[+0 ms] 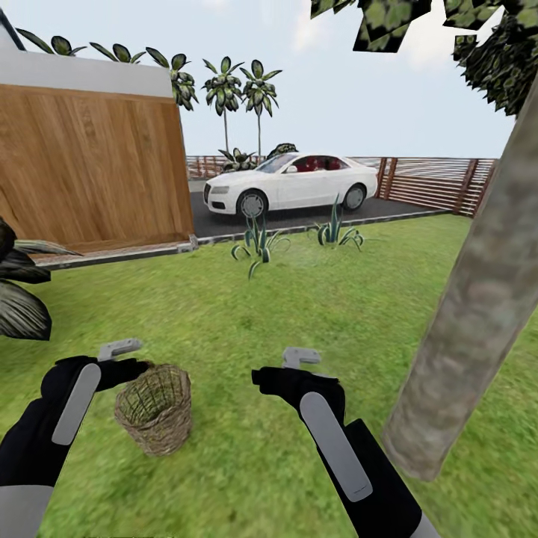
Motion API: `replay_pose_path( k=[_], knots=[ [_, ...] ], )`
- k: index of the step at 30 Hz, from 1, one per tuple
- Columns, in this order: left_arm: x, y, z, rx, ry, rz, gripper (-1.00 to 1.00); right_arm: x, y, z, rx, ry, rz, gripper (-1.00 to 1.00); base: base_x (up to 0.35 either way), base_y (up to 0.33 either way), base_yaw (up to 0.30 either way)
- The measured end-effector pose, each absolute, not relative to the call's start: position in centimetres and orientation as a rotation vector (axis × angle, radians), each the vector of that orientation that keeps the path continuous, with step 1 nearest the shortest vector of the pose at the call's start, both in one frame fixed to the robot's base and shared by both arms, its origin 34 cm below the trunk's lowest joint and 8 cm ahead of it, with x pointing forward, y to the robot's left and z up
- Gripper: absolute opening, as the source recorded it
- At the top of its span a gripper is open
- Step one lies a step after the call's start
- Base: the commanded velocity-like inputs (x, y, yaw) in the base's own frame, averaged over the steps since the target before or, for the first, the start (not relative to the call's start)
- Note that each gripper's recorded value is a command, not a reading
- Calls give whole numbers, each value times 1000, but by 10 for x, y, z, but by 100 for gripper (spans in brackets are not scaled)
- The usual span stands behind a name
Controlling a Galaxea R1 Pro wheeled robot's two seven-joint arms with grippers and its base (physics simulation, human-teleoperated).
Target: Take the three Easter eggs out of the wicker basket on the lawn in the garden, then place them on the lawn next to a single tree (choose any tree) so that all three eggs are next to the same tree and none are left in the basket.
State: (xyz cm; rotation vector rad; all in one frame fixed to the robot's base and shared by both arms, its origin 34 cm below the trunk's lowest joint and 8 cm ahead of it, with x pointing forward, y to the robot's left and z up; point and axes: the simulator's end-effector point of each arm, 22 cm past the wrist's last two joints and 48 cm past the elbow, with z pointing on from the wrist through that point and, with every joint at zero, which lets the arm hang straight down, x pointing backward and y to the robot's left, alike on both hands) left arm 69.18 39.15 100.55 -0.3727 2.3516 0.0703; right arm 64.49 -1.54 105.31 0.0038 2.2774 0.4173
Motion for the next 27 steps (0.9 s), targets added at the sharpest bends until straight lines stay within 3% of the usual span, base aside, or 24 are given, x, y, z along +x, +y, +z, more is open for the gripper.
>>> replay_pose_path(
  k=[16,27],
  knots=[
    [690,391,1028,-368,2319,63,100,641,-16,1069,0,2257,415,100,8,0,197],
    [690,390,1031,-367,2312,61,100,641,-16,1072,1,2253,415,100,251,1,38]
  ],
)
